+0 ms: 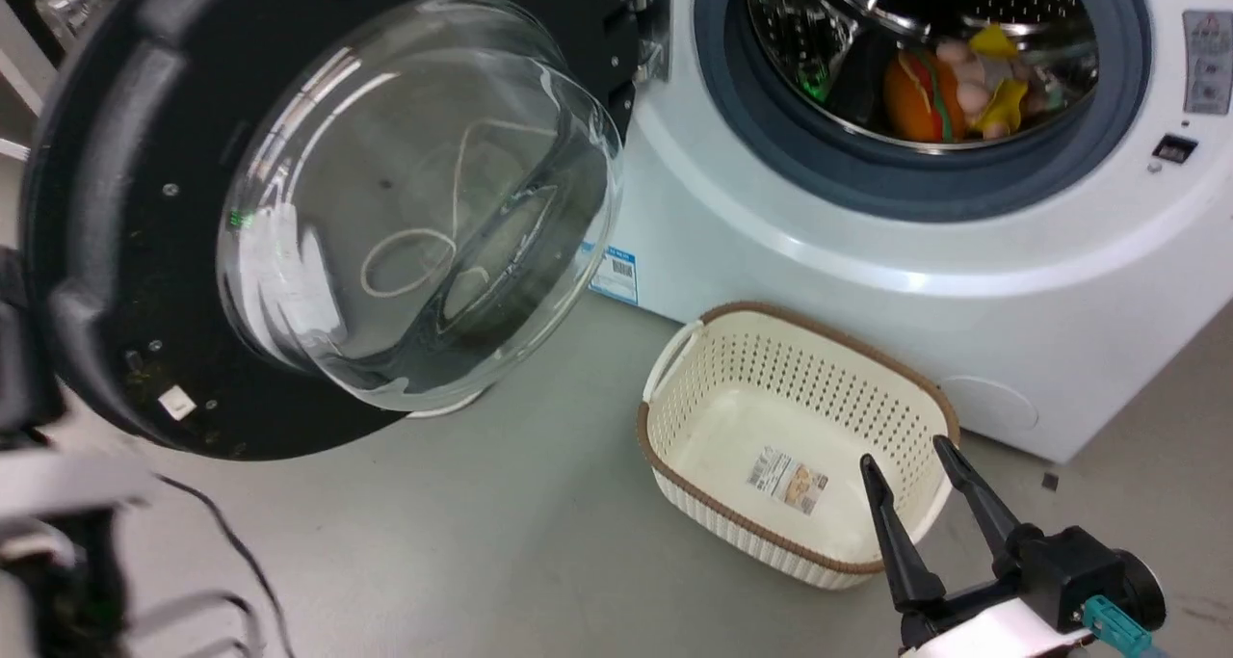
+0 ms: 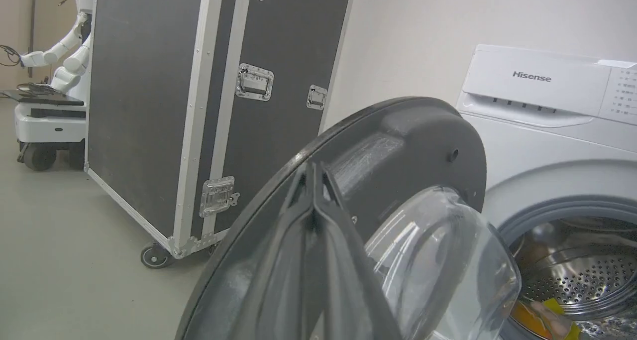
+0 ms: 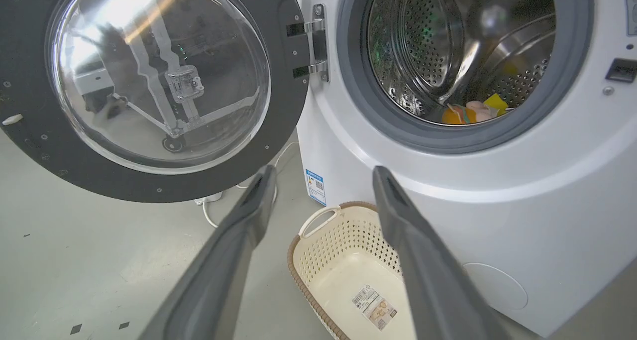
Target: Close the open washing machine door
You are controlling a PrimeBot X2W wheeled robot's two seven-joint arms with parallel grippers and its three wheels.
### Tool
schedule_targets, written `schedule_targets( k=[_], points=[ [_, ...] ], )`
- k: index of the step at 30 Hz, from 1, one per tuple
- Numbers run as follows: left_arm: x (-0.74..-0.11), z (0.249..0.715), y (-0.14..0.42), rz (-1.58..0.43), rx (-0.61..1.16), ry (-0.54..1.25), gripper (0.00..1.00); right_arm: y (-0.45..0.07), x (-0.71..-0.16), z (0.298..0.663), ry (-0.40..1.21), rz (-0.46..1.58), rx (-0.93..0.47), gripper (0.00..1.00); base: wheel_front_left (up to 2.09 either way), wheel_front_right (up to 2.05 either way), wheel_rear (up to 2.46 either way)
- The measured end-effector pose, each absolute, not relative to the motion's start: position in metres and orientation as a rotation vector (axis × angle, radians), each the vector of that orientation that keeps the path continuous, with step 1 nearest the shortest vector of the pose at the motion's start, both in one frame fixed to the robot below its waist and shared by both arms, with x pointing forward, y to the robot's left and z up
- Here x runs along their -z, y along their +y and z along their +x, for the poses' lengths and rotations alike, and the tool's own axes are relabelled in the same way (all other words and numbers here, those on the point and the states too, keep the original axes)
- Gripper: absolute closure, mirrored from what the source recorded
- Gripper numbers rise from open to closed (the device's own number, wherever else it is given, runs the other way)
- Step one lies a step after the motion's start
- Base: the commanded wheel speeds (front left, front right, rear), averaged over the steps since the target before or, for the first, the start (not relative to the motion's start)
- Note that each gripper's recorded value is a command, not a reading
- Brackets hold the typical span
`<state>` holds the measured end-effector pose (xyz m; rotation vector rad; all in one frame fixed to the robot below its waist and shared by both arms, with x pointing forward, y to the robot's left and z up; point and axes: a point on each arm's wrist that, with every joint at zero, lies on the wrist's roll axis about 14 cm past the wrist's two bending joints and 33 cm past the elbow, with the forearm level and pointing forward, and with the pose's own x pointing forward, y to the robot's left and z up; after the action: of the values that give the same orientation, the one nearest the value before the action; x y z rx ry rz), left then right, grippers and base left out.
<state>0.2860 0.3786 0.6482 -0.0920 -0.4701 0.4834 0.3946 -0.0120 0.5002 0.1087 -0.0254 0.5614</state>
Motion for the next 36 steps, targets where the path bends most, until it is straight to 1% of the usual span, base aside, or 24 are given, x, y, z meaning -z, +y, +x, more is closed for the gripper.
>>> schedule_targets(
  k=[6, 9, 12, 15, 19, 25, 30, 36],
  points=[
    [-0.659, 0.298, 0.439, -0.218, -0.569, -0.438, 1.00, -0.011, -0.493, 0.402, -0.020, 0.125, -0.560, 0.00, 0.00, 0.00, 0.00],
    [-0.646, 0.306, 0.467, -0.335, -0.619, -0.347, 1.00, -0.010, -0.490, 0.405, -0.015, 0.132, -0.559, 0.00, 0.00, 0.00, 0.00],
    [-0.627, 0.314, 0.484, -0.492, -0.640, -0.244, 1.00, -0.012, -0.485, 0.407, -0.008, 0.138, -0.553, 0.00, 0.00, 0.00, 0.00],
    [-0.610, 0.321, 0.493, -0.698, -0.646, -0.184, 1.00, -0.012, -0.481, 0.409, 0.000, 0.144, -0.553, 0.00, 0.00, 0.00, 0.00],
    [-0.597, 0.337, 0.483, -0.909, -0.547, -0.093, 1.00, -0.010, -0.478, 0.411, 0.000, 0.151, -0.558, 0.00, 0.00, 0.00, 0.00],
    [-0.599, 0.342, 0.461, -1.048, -0.369, -0.004, 1.00, -0.009, -0.478, 0.415, -0.008, 0.165, -0.557, 0.00, 0.00, 0.00, 0.00],
    [-0.597, 0.334, 0.428, -1.098, -0.194, 0.080, 1.00, -0.015, -0.483, 0.415, -0.024, 0.156, -0.540, 0.00, 0.00, 0.00, 0.00],
    [-0.586, 0.324, 0.367, -1.152, 0.014, 0.187, 1.00, -0.027, -0.496, 0.414, -0.058, 0.138, -0.502, 0.00, 0.00, 0.00, 0.00]
  ],
)
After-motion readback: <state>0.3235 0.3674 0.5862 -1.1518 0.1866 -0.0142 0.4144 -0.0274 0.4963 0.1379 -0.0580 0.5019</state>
